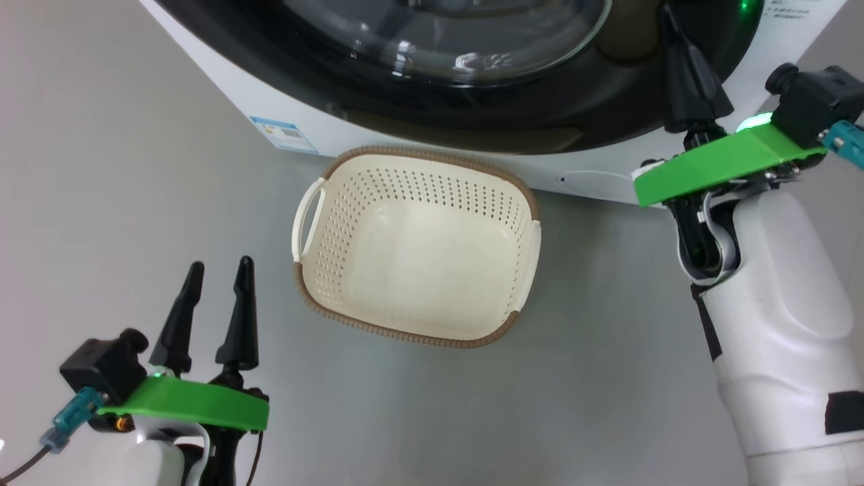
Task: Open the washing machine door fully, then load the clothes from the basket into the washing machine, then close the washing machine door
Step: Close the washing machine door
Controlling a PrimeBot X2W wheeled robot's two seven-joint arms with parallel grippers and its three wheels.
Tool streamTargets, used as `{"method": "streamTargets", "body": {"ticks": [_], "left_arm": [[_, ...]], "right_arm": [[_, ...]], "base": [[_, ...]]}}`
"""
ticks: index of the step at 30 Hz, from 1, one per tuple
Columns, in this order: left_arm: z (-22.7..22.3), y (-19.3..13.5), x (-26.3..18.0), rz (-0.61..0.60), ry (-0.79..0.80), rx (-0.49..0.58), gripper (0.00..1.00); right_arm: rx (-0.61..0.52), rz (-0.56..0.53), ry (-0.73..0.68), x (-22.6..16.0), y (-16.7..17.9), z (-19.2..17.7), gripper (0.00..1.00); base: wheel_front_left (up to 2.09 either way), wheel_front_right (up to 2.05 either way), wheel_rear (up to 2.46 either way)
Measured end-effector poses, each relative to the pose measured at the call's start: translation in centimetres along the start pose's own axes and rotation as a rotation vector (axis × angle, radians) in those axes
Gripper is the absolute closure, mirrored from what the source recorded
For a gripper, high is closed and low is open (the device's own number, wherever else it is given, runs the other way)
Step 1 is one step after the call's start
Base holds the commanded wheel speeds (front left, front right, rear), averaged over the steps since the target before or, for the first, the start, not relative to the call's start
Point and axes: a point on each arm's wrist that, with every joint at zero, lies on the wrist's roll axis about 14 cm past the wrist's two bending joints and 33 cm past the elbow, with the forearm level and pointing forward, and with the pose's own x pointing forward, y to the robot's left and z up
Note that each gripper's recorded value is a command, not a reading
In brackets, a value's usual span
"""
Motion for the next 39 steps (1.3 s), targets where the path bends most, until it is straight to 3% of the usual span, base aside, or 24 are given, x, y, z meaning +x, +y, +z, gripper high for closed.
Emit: {"method": "streamTargets", "body": {"ticks": [2, 4, 6, 7, 24, 39], "left_arm": [[0.0, 0.0, -0.1, -0.001, 0.002, -0.001, 0.00], [0.0, 0.0, -0.2, -0.002, 0.002, -0.001, 0.00], [0.0, 0.0, -0.3, -0.006, 0.005, 0.001, 0.00], [-0.1, 0.1, -0.4, -0.007, 0.010, 0.004, 0.00], [-1.3, -0.3, -1.8, -0.069, 0.075, 0.031, 0.00], [-1.9, -1.7, -3.3, -0.142, 0.099, 0.057, 0.00]], "right_arm": [[-0.009, 0.008, 0.009, -0.5, 0.3, 0.0, 1.00], [-0.016, 0.016, 0.038, -1.5, 0.7, -0.7, 0.73], [-0.017, 0.018, 0.075, -2.7, 0.9, -1.7, 0.40], [-0.016, 0.014, 0.090, -3.4, 0.9, -2.0, 0.00], [-0.073, -0.141, 0.240, -14.5, -2.8, -3.2, 0.00], [-0.164, -0.330, 0.235, -23.3, -7.7, 0.8, 0.00]], "base": [[0.00, 0.00, 0.00], [0.00, 0.00, 0.00], [0.00, 0.00, 0.00], [0.00, 0.00, 0.00], [0.00, 0.00, 0.00], [0.00, 0.00, 0.00]]}}
